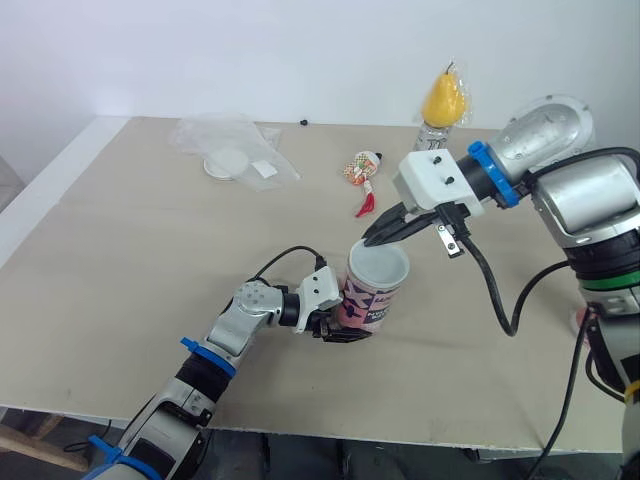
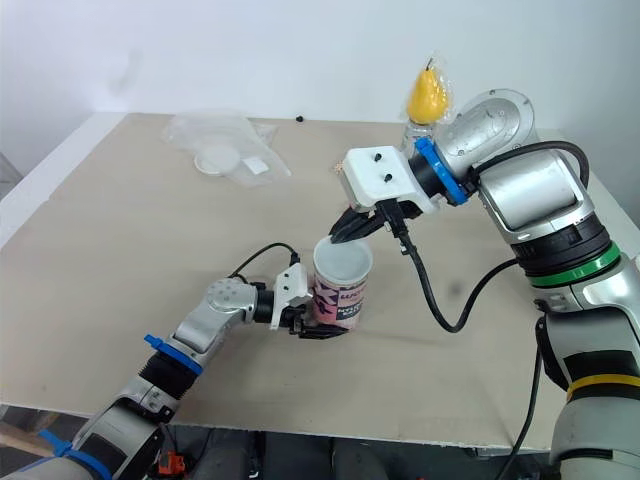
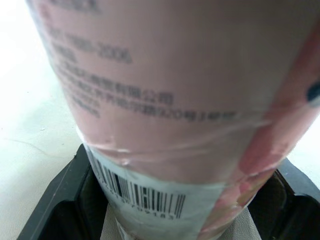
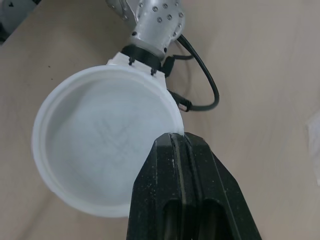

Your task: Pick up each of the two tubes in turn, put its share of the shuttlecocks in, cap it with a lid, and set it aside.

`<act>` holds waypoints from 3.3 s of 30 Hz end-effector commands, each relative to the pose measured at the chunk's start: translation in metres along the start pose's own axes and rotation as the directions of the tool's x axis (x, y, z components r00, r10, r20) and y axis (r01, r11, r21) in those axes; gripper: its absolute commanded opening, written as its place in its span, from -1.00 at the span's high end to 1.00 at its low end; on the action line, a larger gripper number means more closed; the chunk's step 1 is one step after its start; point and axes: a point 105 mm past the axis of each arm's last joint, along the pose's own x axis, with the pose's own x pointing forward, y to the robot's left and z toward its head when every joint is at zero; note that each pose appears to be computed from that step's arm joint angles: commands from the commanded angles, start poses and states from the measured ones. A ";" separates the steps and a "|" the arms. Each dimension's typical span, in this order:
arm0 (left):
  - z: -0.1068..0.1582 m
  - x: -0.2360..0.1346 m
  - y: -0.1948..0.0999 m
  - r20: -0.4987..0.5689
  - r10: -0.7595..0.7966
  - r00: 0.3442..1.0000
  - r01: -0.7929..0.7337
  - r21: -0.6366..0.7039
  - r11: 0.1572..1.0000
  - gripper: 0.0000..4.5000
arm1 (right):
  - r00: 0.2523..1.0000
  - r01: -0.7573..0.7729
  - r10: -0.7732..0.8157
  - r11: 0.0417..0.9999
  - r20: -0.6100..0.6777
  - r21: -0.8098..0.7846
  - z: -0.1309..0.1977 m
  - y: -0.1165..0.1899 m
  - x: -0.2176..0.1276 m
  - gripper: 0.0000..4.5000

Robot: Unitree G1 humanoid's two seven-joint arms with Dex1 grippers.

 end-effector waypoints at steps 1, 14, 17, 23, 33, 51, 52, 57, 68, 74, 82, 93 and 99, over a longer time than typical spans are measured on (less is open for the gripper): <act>-0.022 -0.001 -0.002 -0.081 0.013 0.997 -0.017 -0.053 0.998 -0.45 | 1.000 -0.024 0.024 0.998 -0.002 -0.065 0.012 0.002 -0.005 0.97; -0.023 -0.002 -0.003 -0.082 0.009 0.997 -0.014 -0.058 0.998 -0.45 | 0.999 -0.032 0.030 0.996 -0.030 -0.080 0.007 0.004 -0.005 0.97; -0.023 -0.003 -0.002 -0.084 0.011 0.996 -0.016 -0.059 0.998 -0.45 | 0.999 -0.042 0.041 0.998 -0.026 -0.055 0.006 0.006 -0.004 0.97; -0.024 -0.003 -0.003 -0.083 0.012 0.996 -0.017 -0.063 0.998 -0.45 | 0.999 -0.028 0.026 0.998 -0.028 -0.049 0.004 0.006 -0.007 -0.25; -0.023 -0.005 -0.001 -0.082 0.017 0.996 -0.023 -0.065 0.998 -0.45 | 0.951 0.167 -0.211 0.965 0.224 0.204 0.026 -0.014 -0.046 -0.35; -0.019 -0.003 0.001 -0.076 0.010 0.997 -0.014 -0.058 0.998 -0.45 | 0.899 0.133 -0.318 0.853 0.300 0.505 0.009 0.030 -0.012 0.99; -0.019 -0.003 0.000 -0.075 0.009 0.997 -0.014 -0.058 0.998 -0.45 | 0.902 0.135 -0.317 0.852 0.294 0.506 0.008 0.030 -0.011 0.99; -0.020 -0.003 0.000 -0.080 0.014 0.997 -0.018 -0.059 0.998 -0.45 | 0.943 0.083 -0.231 0.859 0.239 0.504 -0.003 0.043 0.011 0.99; -0.017 -0.004 0.002 -0.072 0.026 0.997 -0.031 -0.056 0.998 -0.45 | 0.985 0.071 -0.141 0.854 0.097 0.516 -0.033 0.051 0.034 0.99; -0.016 -0.004 0.002 -0.069 0.026 0.997 -0.029 -0.047 0.998 -0.45 | 0.988 0.047 -0.124 0.810 0.092 0.584 -0.038 0.049 0.039 0.99; -0.011 -0.002 0.004 -0.052 0.034 0.998 -0.036 -0.034 0.999 -0.45 | 0.982 -0.052 -0.084 0.742 0.170 0.668 -0.027 0.054 0.043 0.99; -0.011 -0.009 0.007 -0.058 0.047 0.997 -0.048 -0.020 0.999 -0.45 | 0.817 0.112 -0.484 0.666 0.313 0.737 -0.016 0.031 -0.044 0.99; -0.008 -0.011 0.011 -0.053 0.060 0.997 -0.060 -0.001 0.998 -0.45 | 0.669 0.260 -0.701 0.534 0.248 0.805 -0.042 0.057 -0.067 0.99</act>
